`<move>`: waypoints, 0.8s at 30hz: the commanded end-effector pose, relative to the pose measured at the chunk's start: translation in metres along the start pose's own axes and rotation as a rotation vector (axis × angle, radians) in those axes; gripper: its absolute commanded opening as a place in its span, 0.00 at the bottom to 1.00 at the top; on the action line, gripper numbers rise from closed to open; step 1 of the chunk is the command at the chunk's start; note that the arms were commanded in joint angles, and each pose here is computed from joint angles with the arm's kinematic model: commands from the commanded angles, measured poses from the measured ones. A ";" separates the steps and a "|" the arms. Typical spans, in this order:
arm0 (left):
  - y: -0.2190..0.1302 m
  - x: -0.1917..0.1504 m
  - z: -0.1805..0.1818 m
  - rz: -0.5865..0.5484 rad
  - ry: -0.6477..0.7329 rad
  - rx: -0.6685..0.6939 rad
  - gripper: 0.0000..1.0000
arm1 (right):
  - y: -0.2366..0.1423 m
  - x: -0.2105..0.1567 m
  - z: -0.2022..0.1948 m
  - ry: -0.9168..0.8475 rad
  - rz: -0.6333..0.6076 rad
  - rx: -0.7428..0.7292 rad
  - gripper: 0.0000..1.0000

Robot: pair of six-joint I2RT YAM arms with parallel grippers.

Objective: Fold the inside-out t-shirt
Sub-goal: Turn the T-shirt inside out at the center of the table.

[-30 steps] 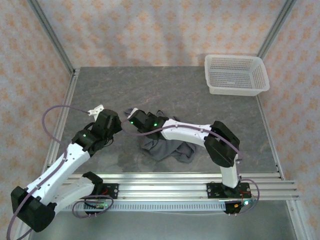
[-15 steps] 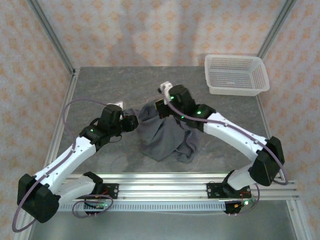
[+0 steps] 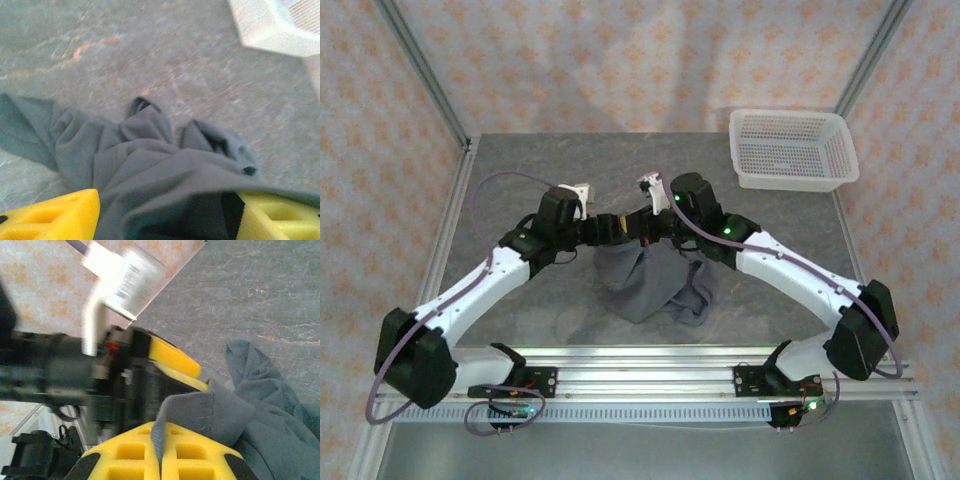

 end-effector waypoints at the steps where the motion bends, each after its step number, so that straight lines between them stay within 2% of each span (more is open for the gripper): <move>1: 0.008 -0.007 0.016 0.013 -0.022 0.098 0.61 | -0.020 0.019 0.017 -0.017 -0.098 0.040 0.00; 2: 0.010 -0.011 0.020 0.013 -0.033 0.111 0.55 | -0.022 0.020 0.015 -0.013 -0.107 0.018 0.00; 4: 0.010 -0.012 0.022 -0.003 -0.056 0.110 0.31 | -0.022 0.019 0.009 -0.007 -0.109 -0.011 0.00; 6: 0.001 -0.004 0.018 -0.045 -0.075 0.082 0.00 | -0.021 0.015 0.004 -0.004 -0.094 -0.022 0.00; 9: -0.028 0.023 0.003 -0.132 -0.078 0.017 0.00 | -0.019 0.003 -0.008 -0.007 -0.070 -0.072 0.02; 11: -0.057 0.045 -0.013 -0.209 -0.073 -0.047 0.00 | -0.016 -0.009 -0.028 -0.001 -0.068 -0.166 0.08; 14: -0.100 0.074 -0.036 -0.300 -0.047 -0.130 0.00 | -0.011 -0.031 -0.062 0.046 -0.045 -0.329 0.09; 17: -0.129 0.090 -0.052 -0.328 -0.016 -0.185 0.00 | -0.011 -0.047 -0.066 0.065 0.019 -0.325 0.14; 20: -0.137 0.094 -0.060 -0.320 0.002 -0.221 0.00 | -0.023 -0.047 -0.059 0.060 -0.009 -0.304 0.26; 24: -0.131 0.089 -0.060 -0.281 -0.007 -0.237 0.00 | -0.047 -0.033 -0.039 -0.009 -0.083 -0.247 0.41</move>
Point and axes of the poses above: each hand's point on the last joint's axis, 136 mm out from that joint toward the fingers, its own y axis out along the fingers, its own z axis along the line the jaws close on, x = y × z, the point moved 5 cm from there along -y, back along the fingers, and after that the axes turned 7 degrees about y, right-handed, at the moved point
